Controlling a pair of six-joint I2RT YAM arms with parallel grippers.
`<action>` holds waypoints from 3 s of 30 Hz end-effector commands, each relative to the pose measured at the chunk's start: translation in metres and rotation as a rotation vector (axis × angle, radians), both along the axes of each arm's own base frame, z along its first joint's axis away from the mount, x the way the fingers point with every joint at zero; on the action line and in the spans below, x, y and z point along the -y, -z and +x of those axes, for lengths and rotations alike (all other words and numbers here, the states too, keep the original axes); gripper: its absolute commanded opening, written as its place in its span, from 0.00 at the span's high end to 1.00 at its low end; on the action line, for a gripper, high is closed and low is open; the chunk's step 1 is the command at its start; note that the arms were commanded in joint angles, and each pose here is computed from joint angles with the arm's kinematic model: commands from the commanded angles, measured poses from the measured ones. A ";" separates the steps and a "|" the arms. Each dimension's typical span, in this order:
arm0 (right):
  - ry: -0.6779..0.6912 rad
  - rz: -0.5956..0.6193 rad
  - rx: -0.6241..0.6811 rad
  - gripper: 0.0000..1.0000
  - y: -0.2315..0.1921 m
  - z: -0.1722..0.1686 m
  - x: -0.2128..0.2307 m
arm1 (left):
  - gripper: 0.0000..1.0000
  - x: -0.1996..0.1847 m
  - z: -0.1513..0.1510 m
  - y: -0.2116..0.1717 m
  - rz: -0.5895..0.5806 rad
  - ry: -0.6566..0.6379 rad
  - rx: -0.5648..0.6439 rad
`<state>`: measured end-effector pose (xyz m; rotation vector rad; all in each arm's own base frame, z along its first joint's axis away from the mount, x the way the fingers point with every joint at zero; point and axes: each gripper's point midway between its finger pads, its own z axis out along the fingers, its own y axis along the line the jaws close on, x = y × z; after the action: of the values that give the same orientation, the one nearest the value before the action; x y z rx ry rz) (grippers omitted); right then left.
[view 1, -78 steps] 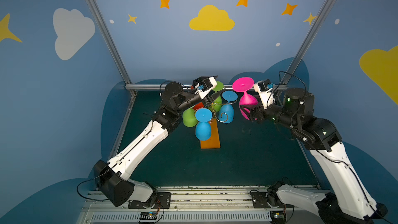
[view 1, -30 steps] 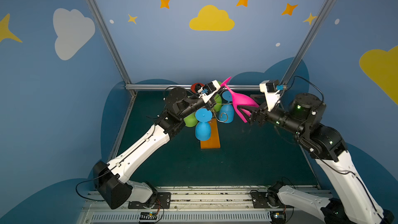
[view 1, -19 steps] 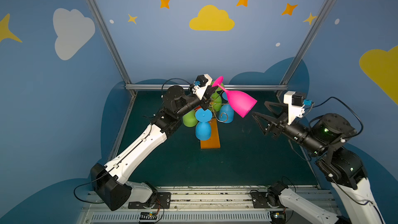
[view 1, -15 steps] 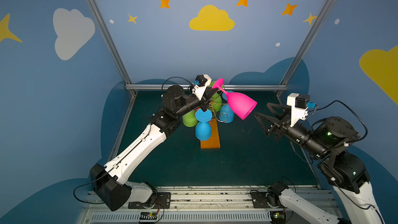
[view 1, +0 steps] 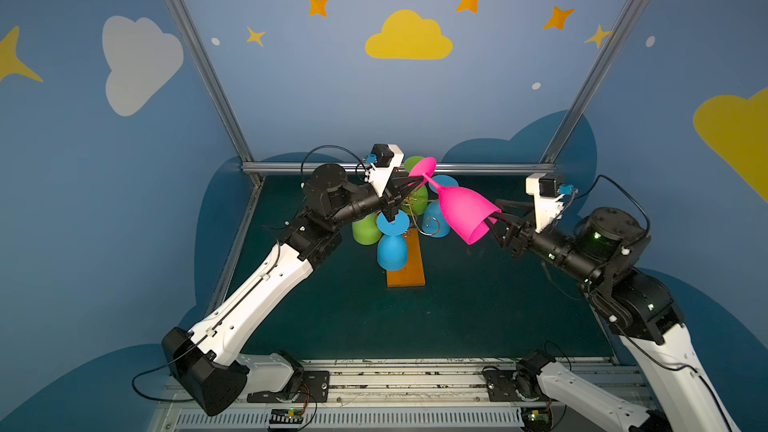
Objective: Take the wine glass off the wine glass rack
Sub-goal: 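Close the right gripper on the magenta bowl while the left gripper releases the foot, then lower the magenta glass upright beside the rack while the left arm draws back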
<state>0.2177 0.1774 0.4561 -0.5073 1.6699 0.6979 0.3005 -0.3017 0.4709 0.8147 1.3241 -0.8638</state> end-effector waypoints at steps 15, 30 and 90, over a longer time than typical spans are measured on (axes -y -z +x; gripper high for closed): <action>0.024 0.068 0.012 1.00 -0.029 0.003 0.002 | 0.34 -0.014 0.005 -0.011 -0.048 -0.080 -0.006; 0.359 -0.103 -0.025 1.00 0.000 -0.023 0.089 | 0.01 -0.151 0.027 -0.020 -0.199 -0.588 0.024; 0.429 -0.796 -1.019 1.00 0.267 0.241 0.109 | 0.01 -0.282 0.055 0.097 -0.321 -0.922 -0.235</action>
<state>0.4766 0.0670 0.1952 -0.2782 2.8391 -0.1321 0.3583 -0.0185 0.3745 -0.1846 1.5030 -0.3872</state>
